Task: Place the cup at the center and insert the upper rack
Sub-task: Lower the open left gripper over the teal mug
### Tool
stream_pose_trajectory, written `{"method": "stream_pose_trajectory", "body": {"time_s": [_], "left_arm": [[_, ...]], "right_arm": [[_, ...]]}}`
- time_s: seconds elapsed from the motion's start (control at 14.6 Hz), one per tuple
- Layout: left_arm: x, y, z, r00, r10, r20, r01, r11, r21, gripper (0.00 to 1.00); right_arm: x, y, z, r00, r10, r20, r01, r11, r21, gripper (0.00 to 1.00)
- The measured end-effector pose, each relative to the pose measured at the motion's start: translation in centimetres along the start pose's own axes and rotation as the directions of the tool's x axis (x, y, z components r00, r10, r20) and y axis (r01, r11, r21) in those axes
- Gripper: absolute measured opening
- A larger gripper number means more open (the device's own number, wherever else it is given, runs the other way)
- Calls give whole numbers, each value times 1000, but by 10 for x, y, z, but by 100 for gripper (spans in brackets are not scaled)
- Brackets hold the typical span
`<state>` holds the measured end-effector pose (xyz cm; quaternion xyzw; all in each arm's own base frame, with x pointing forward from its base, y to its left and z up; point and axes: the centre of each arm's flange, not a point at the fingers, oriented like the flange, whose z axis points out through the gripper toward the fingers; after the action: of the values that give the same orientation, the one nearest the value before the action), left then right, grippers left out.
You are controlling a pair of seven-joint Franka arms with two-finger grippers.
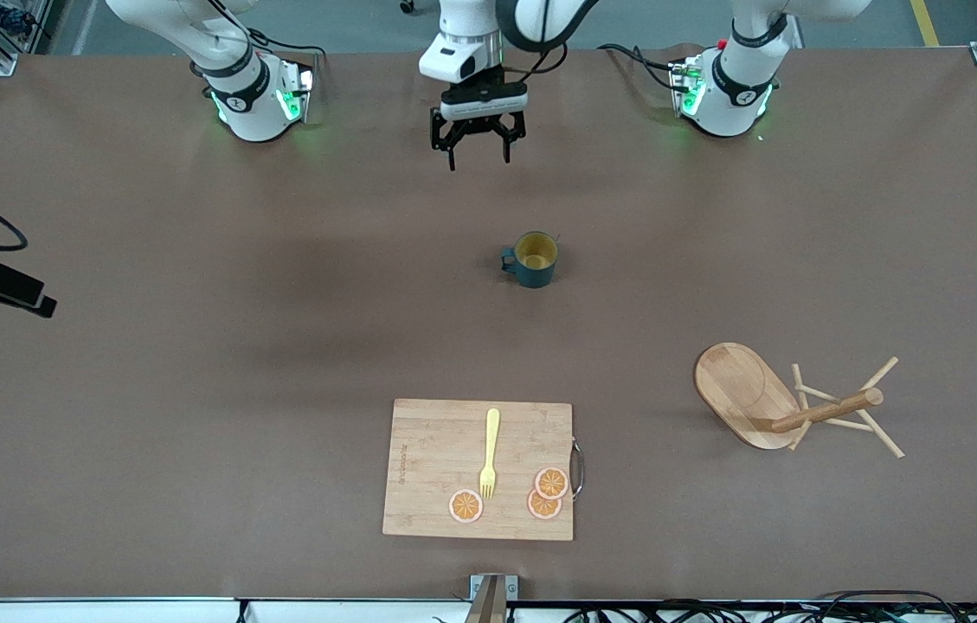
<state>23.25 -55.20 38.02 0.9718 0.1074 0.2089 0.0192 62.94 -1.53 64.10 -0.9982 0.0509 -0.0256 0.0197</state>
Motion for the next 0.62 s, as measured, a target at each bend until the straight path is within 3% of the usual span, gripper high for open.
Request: {"method": "stream_pose_trajectory", "body": {"time_s": [0.27,0.62], "left_arm": [[-28,1,30,998,2,-68,-3,1000,-14,100],[-51,-14,78,986,26,-162,-25,1000,5,100]], "right_arm": [[-9,10,-3,1000,-9,-24,9,1000,10,100],[-13,24,-1,1000,-20,-19,20,1000,7,100]]}}
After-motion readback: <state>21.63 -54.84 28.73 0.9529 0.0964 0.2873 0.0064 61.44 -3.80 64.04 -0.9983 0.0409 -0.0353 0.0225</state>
